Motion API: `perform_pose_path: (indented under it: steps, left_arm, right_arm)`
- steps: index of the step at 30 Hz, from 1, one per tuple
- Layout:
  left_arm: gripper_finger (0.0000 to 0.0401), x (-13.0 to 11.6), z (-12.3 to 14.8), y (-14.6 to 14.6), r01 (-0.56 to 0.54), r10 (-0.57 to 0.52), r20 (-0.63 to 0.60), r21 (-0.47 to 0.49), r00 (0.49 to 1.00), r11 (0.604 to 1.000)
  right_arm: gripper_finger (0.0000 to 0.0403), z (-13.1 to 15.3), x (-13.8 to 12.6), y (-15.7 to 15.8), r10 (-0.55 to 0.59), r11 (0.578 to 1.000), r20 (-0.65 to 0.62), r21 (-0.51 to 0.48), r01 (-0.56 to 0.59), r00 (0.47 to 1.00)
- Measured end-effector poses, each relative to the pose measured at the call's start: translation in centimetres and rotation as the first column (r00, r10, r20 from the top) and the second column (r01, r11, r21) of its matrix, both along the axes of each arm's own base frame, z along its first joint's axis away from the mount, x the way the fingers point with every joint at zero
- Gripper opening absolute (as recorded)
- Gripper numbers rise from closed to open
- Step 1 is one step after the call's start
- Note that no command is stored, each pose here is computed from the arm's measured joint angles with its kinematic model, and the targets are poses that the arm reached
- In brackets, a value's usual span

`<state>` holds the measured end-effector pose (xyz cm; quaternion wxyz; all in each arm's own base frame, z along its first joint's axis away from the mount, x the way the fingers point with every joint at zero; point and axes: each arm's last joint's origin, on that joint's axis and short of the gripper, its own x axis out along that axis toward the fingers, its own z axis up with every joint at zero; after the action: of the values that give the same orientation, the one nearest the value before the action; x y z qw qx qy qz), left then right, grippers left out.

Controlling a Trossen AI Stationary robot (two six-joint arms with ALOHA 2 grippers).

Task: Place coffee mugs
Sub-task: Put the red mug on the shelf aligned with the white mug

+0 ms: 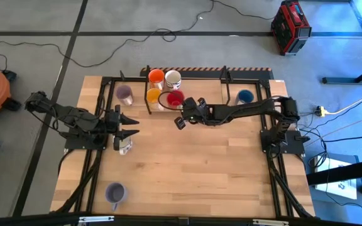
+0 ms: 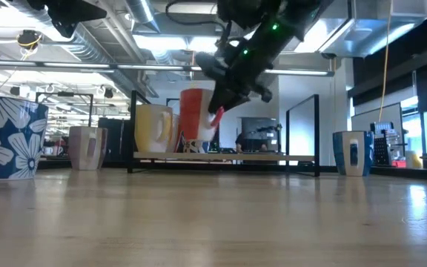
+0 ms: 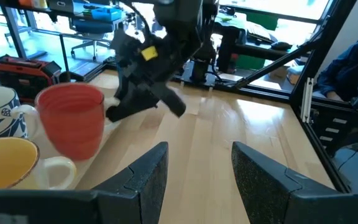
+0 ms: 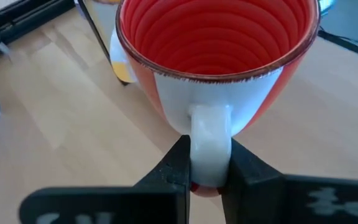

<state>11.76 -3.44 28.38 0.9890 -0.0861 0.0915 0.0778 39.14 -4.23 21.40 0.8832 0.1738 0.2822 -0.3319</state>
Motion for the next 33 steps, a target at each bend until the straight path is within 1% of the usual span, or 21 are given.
perform_pose_path:
  steps: [6,8,12,14,19,24,28,33]
  left_arm:
    - [0.0172,0.0,0.0,0.0,0.000,0.000,0.001,-0.001,1.000,1.000]
    - [0.0172,0.0,0.0,0.0,0.000,0.000,0.001,-0.001,1.000,1.000]
    - [0.0172,0.0,0.0,0.0,0.000,0.000,0.002,-0.002,1.000,1.000]
    - [0.0172,0.0,0.0,0.0,0.000,0.000,0.002,-0.001,1.000,1.000]
    - [0.0172,0.0,0.0,0.0,-0.002,0.002,0.002,-0.001,1.000,1.000]
    - [0.0172,0.0,0.0,0.0,-0.003,0.003,0.002,-0.001,1.000,1.000]
    - [0.0172,0.0,0.0,0.0,-0.003,0.003,0.002,-0.001,1.000,1.000]
    - [0.0172,0.0,0.0,0.0,-0.004,0.004,0.002,-0.001,1.000,1.000]
  right_arm:
    - [0.0033,-2.0,0.9,-0.5,-0.017,1.000,-0.006,0.008,0.017,1.000]
    - [0.0033,-2.4,1.2,-0.6,-0.021,1.000,0.012,0.006,0.021,1.000]
    - [0.0033,-2.4,1.5,-1.1,-0.045,0.999,0.044,-0.011,0.045,0.998]
    - [0.0033,-2.5,1.4,-1.4,-0.051,0.999,0.038,-0.013,0.051,0.998]
    - [0.0033,-2.5,1.4,-1.9,-0.042,0.999,0.041,-0.001,0.042,0.998]
    - [0.0033,-2.4,1.5,-1.9,-0.031,0.999,0.046,-0.012,0.031,0.998]
    - [0.0033,-2.9,1.6,-1.9,-0.024,1.000,0.030,-0.007,0.024,0.999]
    - [0.0033,-3.1,2.0,-1.9,-0.013,1.000,0.056,-0.002,0.013,0.998]
